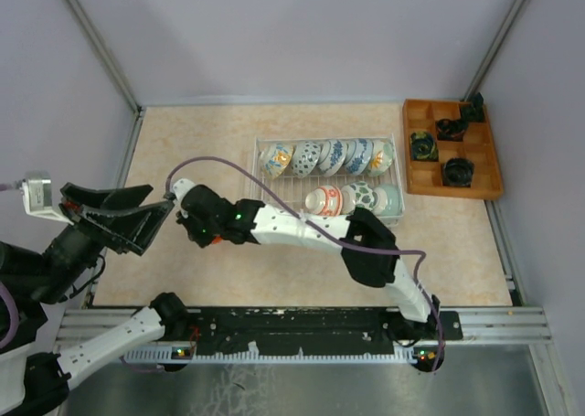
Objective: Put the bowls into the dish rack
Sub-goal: Pick up the bowl from the center of the board, then place the bowl in the dish rack.
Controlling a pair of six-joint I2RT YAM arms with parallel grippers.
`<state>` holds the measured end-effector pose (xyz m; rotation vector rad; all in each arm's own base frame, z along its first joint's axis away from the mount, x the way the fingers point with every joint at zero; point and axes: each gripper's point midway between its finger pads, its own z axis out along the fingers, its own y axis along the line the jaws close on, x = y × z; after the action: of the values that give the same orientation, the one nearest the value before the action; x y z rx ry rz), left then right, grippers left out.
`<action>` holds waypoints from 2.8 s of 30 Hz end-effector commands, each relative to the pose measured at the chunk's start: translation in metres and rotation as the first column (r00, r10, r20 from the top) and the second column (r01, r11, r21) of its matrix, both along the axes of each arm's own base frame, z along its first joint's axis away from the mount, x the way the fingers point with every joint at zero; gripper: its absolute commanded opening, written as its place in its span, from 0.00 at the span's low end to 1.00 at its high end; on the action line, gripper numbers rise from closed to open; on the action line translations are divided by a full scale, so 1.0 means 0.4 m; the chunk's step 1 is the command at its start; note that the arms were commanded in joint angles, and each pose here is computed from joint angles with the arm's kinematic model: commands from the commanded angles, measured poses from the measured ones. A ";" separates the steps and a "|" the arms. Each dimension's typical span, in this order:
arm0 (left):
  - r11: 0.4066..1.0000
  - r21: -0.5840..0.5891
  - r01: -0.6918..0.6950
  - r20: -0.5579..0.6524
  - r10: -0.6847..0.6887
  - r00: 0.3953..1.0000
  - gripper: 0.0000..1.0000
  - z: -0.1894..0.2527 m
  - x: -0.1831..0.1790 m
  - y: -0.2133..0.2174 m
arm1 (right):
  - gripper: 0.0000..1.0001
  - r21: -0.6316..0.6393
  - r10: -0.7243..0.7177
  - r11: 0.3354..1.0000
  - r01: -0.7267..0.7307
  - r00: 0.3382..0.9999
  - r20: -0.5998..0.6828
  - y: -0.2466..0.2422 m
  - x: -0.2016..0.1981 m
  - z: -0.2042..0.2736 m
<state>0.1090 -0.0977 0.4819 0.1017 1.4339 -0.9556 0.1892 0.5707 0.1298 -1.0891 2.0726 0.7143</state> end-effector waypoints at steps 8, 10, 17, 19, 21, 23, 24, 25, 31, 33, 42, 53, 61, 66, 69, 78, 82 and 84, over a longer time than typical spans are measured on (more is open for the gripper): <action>1.000 0.012 -0.025 -0.003 0.025 1.000 1.00 0.007 0.029 -0.017 | 0.00 0.577 0.009 0.817 0.021 0.999 -0.050 -0.164 0.004 0.547; 1.000 0.017 -0.020 -0.009 0.020 1.000 1.00 0.001 0.036 -0.029 | 0.00 0.620 -0.018 0.782 0.056 0.998 -0.067 -0.227 0.011 0.586; 0.999 0.049 -0.009 -0.057 0.012 0.998 1.00 -0.037 0.072 -0.077 | 0.00 0.702 -0.132 0.668 0.245 0.968 -0.212 -0.417 0.070 0.570; 0.998 0.062 -0.005 -0.070 0.009 0.998 1.00 -0.049 0.082 -0.092 | 0.00 0.704 -0.164 0.642 0.304 0.951 -0.261 -0.458 0.087 0.533; 0.997 0.074 0.002 -0.083 0.004 0.997 1.00 -0.061 0.092 -0.108 | 0.00 0.713 -0.192 0.606 0.351 0.935 -0.297 -0.493 0.107 0.513; 0.997 0.080 0.011 -0.089 -0.004 0.996 1.00 -0.069 0.099 -0.122 | 0.00 0.716 -0.212 0.573 0.399 0.916 -0.341 -0.517 0.121 0.486; 0.996 0.082 0.017 -0.091 -0.010 0.996 1.00 -0.072 0.101 -0.128 | 0.00 0.718 -0.215 0.554 0.421 0.906 -0.364 -0.527 0.129 0.473; 0.996 0.083 0.021 -0.092 -0.013 0.996 1.00 -0.074 0.102 -0.132 | 0.00 0.724 -0.215 0.534 0.437 0.898 -0.383 -0.534 0.135 0.463; 0.996 0.088 0.028 -0.093 -0.019 0.995 1.00 -0.078 0.103 -0.138 | 0.00 0.720 -0.225 0.447 0.531 0.845 -0.485 -0.551 0.173 0.392; 0.996 0.088 0.026 -0.091 -0.018 0.996 1.00 -0.078 0.102 -0.135 | 0.00 0.720 -0.233 0.419 0.553 0.832 -0.503 -0.555 0.183 0.374; 0.995 0.096 0.016 -0.081 -0.008 0.997 1.00 -0.079 0.098 -0.123 | 0.00 0.710 -0.271 0.350 0.611 0.792 -0.548 -0.561 0.220 0.305; 0.994 0.110 0.013 -0.069 -0.005 0.998 1.00 -0.077 0.098 -0.121 | 0.00 0.701 -0.308 0.295 0.650 0.759 -0.574 -0.568 0.253 0.263; 0.993 0.120 0.014 -0.065 -0.006 0.998 1.00 -0.075 0.099 -0.122 | 0.00 0.693 -0.306 0.292 0.659 0.751 -0.585 -0.550 0.271 0.232; 0.992 0.123 0.012 -0.064 -0.004 0.998 1.00 -0.074 0.097 -0.118 | 0.00 0.678 -0.316 0.295 0.674 0.738 -0.596 -0.548 0.278 0.202; 0.992 0.124 0.013 -0.063 -0.005 0.998 1.00 -0.073 0.097 -0.118 | 0.00 0.669 -0.324 0.298 0.681 0.732 -0.600 -0.545 0.282 0.187; 0.991 0.133 0.013 -0.062 -0.005 0.998 1.00 -0.073 0.101 -0.123 | 0.00 0.640 -0.345 0.314 0.701 0.713 -0.611 -0.538 0.292 0.149; 0.991 0.136 0.016 -0.065 -0.007 0.998 1.00 -0.074 0.103 -0.127 | 0.00 0.630 -0.345 0.322 0.707 0.707 -0.617 -0.532 0.293 0.132; 0.990 0.137 0.014 -0.065 -0.005 0.998 1.00 -0.075 0.104 -0.127 | 0.00 0.627 -0.344 0.323 0.709 0.705 -0.620 -0.531 0.293 0.125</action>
<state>0.1503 -0.1486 0.4443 0.1707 1.5790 -0.8781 0.3014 0.3529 0.1654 0.3750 1.8300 1.3771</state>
